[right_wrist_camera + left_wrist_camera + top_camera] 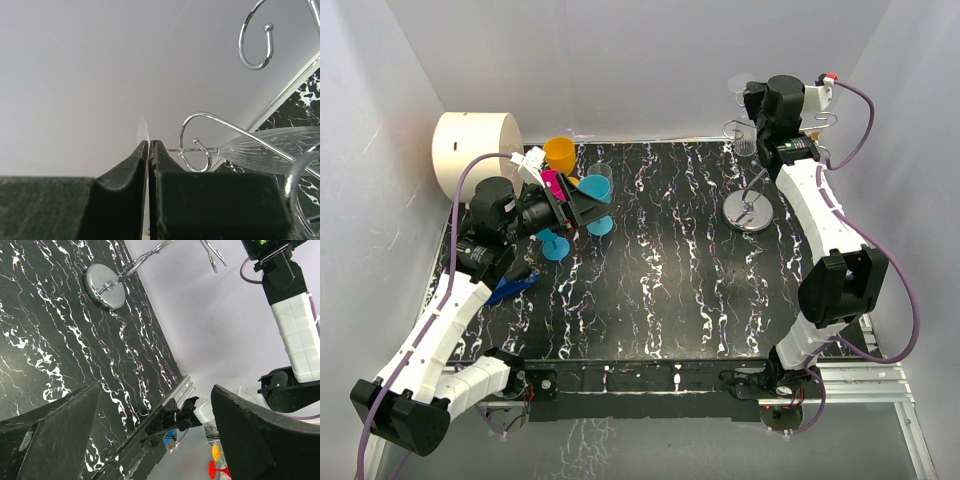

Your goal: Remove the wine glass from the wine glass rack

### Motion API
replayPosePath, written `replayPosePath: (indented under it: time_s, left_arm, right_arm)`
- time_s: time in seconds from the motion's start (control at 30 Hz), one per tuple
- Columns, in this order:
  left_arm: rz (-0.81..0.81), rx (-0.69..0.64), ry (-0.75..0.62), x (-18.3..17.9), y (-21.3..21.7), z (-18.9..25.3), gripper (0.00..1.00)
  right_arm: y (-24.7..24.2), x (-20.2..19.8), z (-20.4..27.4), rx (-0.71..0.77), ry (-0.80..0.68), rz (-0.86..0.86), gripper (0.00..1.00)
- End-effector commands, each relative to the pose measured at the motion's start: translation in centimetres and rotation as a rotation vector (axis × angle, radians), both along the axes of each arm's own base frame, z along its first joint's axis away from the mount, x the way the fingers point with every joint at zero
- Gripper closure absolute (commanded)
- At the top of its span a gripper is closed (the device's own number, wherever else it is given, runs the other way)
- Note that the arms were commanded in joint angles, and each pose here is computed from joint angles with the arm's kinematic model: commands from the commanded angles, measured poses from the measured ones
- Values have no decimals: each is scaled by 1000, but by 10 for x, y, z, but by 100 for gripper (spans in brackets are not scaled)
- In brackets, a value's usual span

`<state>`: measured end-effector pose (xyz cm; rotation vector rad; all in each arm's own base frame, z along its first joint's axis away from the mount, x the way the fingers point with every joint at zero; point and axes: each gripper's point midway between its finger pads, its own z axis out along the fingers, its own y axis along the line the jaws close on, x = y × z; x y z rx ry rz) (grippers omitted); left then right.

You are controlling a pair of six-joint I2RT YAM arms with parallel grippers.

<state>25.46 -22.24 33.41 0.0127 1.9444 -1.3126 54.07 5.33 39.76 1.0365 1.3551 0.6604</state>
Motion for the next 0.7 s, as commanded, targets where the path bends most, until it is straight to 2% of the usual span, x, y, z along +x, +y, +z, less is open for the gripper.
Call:
replayPosePath:
  time_s: [0.0,0.33,0.67]
  left_arm:
    - [-17,-10,-37,-5,0,10,8]
    - [-18,-8,-38,-5,-1,11,8]
    - [-19,-8,-31,-5,-1,9,8]
  right_arm:
    - [-9,4,37,23,-120,-26,100]
    - [-20,15,38,29,-128,-52,100]
    - [-39,-7,50,55,-145,-78,100]
